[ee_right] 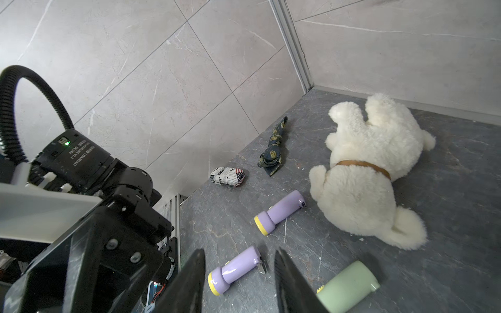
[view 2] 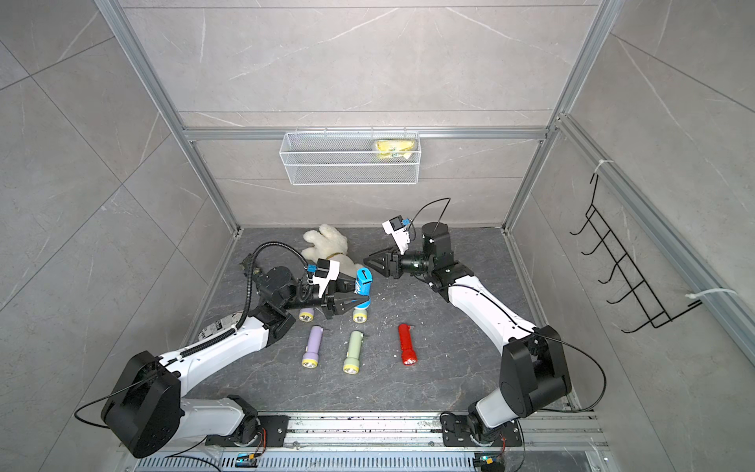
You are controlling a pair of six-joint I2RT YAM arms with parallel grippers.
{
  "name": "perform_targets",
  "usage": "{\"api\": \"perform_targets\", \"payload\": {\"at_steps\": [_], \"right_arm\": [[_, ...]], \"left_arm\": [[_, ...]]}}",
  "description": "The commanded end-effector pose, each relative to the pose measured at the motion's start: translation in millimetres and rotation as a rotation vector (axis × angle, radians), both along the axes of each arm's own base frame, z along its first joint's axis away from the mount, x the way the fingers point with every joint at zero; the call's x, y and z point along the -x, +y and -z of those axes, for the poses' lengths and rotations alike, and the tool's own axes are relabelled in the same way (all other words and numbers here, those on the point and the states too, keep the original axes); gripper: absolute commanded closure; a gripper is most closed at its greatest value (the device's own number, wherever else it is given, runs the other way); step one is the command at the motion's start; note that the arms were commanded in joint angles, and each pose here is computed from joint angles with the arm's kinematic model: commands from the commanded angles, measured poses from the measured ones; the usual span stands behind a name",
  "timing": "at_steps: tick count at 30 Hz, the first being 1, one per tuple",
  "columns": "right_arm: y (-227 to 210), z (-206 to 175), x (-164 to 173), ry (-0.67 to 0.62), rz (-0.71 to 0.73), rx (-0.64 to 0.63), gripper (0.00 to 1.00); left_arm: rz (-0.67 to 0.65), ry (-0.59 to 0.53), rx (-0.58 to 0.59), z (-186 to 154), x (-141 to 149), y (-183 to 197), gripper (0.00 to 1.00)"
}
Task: Close the plug at the bottom of the flashlight
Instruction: Close the plug of the flashlight, then place the flashlight at the center of the board.
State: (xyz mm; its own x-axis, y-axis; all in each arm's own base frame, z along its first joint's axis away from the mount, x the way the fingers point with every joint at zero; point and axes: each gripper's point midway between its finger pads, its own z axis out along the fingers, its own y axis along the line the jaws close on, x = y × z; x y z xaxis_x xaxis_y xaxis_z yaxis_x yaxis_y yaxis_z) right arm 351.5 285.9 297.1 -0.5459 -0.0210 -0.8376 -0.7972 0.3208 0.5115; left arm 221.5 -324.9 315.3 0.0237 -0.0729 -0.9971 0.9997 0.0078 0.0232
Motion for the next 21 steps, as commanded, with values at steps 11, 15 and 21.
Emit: {"api": "perform_targets", "payload": {"at_steps": [11, 15, 21], "right_arm": [[-86.1, 58.2, -38.2, 0.08, 0.56, 0.391, 0.45], [-124.2, 75.0, -36.9, 0.108, 0.733, 0.523, 0.33], [-169.2, 89.0, -33.7, 0.114, 0.904, 0.675, 0.01]], "left_arm": [[-0.198, -0.049, -0.102, 7.8, -29.3, -24.6, 1.0], [-0.308, 0.102, -0.197, 26.8, -54.8, -45.0, 1.0], [-0.543, 0.467, -0.318, 63.2, -108.7, -63.8, 1.0]]}}
